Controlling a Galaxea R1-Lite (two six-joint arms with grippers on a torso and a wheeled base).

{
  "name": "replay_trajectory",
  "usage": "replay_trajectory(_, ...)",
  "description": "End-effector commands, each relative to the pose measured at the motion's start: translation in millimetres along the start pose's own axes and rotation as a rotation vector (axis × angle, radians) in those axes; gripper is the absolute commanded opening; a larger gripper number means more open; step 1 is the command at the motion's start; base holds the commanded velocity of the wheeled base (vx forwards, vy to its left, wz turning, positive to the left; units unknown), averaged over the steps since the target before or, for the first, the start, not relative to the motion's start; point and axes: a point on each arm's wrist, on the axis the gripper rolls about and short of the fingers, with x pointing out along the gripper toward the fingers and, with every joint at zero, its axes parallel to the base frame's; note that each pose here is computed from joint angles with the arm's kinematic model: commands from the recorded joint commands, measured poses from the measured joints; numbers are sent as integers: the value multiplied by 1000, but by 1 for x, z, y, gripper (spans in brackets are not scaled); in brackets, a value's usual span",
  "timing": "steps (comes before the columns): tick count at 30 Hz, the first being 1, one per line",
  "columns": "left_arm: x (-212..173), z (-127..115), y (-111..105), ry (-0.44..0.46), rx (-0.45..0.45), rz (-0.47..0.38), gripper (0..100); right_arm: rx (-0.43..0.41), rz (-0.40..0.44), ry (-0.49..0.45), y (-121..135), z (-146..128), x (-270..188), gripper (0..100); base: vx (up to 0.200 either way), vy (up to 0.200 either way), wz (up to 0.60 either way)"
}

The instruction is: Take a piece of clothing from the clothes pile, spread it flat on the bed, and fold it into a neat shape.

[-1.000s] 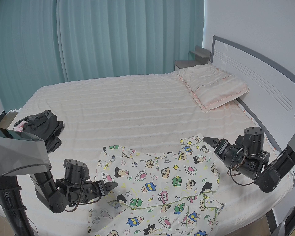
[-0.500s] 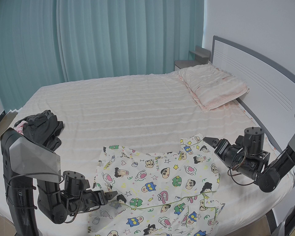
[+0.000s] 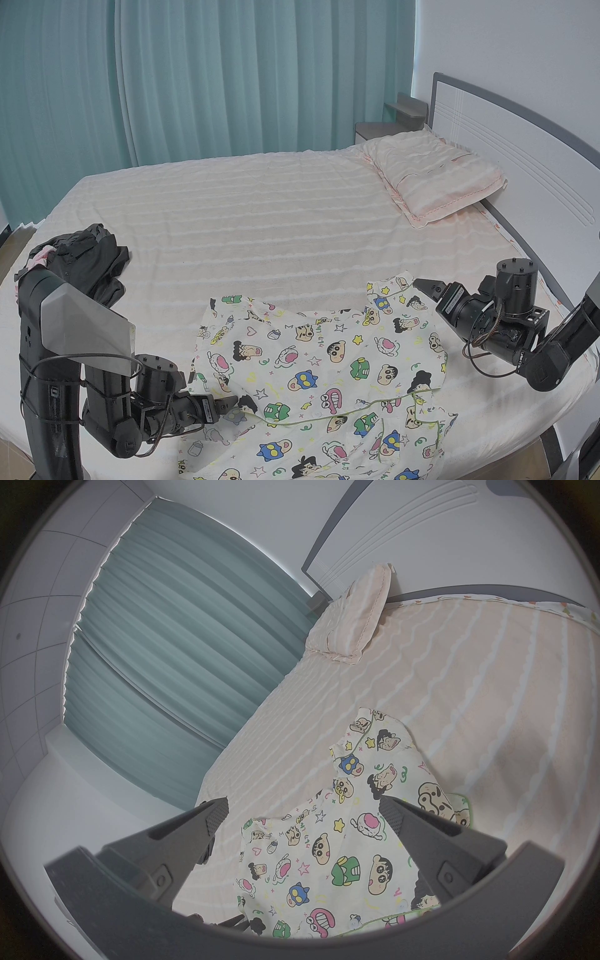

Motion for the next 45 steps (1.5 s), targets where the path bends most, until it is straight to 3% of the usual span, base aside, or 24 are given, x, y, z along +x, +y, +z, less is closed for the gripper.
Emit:
replay_trajectory(1,0,-3,2,14,7,8,100,0,0,2,0,0,0,100,0,0,0)
replay_trajectory(10,17,12,-4,-63,18,21,100,0,3,0,1,0,0,100,0,0,0)
replay_trajectory(16,26,16,-5,-40,28,37,100,0,-2,2,-1,0,1,100,0,0,0)
replay_trajectory(17,27,17,-6,-43,28,37,0,0,-2,2,-1,0,1,100,0,0,0)
replay_trajectory(32,14,38,-1,-136,1,64,0,-1,-1,3,0,-1,1,100,0,0,0)
replay_trajectory(45,-15,34,14,-107,32,112,0,-1,-3,5,-1,-1,0,100,0,0,0)
